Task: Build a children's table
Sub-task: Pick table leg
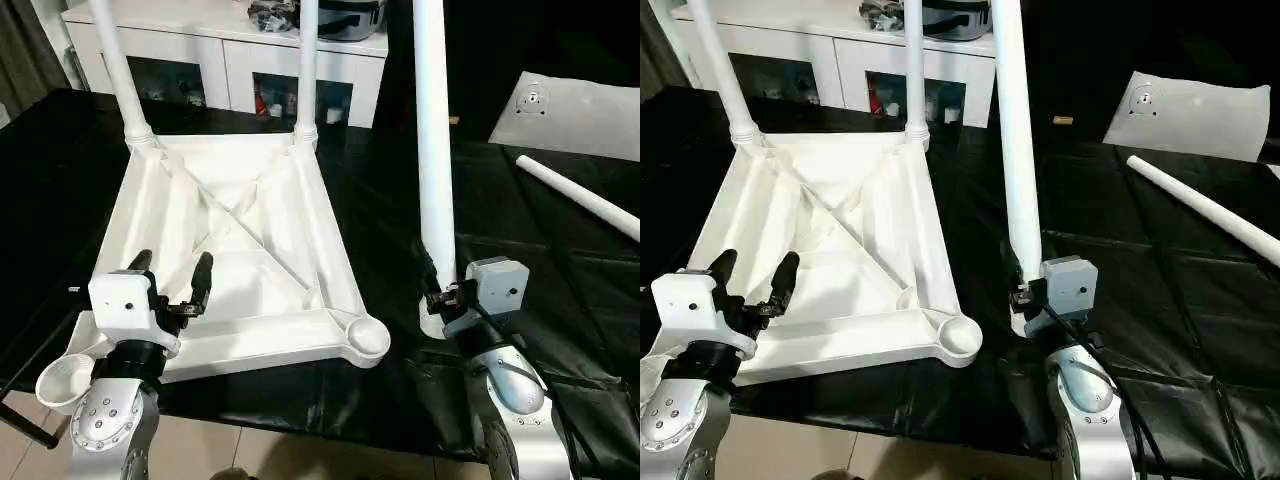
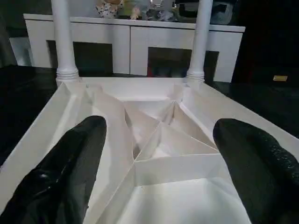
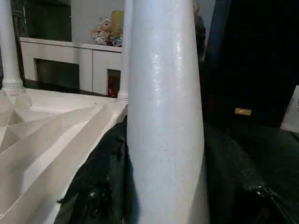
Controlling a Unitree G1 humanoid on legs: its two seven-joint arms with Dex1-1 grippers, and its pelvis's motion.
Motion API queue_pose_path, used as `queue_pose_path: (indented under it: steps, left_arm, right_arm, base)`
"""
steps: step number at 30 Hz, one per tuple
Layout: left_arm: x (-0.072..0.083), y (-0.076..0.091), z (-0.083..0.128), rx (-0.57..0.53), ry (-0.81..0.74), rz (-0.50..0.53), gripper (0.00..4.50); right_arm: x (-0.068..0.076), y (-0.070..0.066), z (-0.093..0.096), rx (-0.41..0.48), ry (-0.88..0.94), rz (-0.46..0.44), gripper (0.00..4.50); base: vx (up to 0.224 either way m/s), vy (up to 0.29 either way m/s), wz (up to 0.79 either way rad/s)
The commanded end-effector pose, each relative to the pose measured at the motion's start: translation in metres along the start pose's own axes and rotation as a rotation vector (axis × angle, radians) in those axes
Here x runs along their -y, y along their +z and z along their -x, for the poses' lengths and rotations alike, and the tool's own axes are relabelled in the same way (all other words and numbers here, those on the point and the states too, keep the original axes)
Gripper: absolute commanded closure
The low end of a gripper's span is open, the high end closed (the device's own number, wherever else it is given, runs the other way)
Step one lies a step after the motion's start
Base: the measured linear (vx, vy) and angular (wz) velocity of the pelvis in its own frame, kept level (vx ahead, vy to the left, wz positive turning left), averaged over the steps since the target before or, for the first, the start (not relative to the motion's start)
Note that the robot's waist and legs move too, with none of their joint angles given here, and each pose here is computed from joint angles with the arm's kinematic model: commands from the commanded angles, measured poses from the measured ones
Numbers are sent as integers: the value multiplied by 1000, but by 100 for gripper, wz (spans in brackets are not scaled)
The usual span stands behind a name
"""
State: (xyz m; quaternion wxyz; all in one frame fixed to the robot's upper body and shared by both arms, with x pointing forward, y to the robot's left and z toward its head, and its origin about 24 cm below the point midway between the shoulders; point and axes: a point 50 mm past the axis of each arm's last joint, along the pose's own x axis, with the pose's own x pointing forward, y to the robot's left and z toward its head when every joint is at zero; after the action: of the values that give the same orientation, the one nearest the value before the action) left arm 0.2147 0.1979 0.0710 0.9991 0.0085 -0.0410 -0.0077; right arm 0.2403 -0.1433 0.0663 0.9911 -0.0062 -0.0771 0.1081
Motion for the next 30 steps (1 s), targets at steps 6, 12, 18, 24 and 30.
queue_pose_path:
  steps: [6,12,18,24,30]
  left_arm:
    - [1,1,-2,11,-3,0,41]
    - [1,1,-2,11,-3,0,41]
    - [1,1,-2,11,-3,0,41]
    - [1,1,-2,11,-3,0,41]
    - [1,1,-2,11,-3,0,41]
  right_arm:
    - [1,1,-2,2,0,-3,265]
    - [1,1,-2,2,0,-3,265]
    - [1,1,-2,2,0,-3,265]
    - [1,1,-2,2,0,-3,265]
    - [1,1,-2,2,0,-3,265]
  base:
    - [0,0,0]
    - [0,0,0]
    - [0,0,0]
    - [0,0,0]
    - [0,0,0]
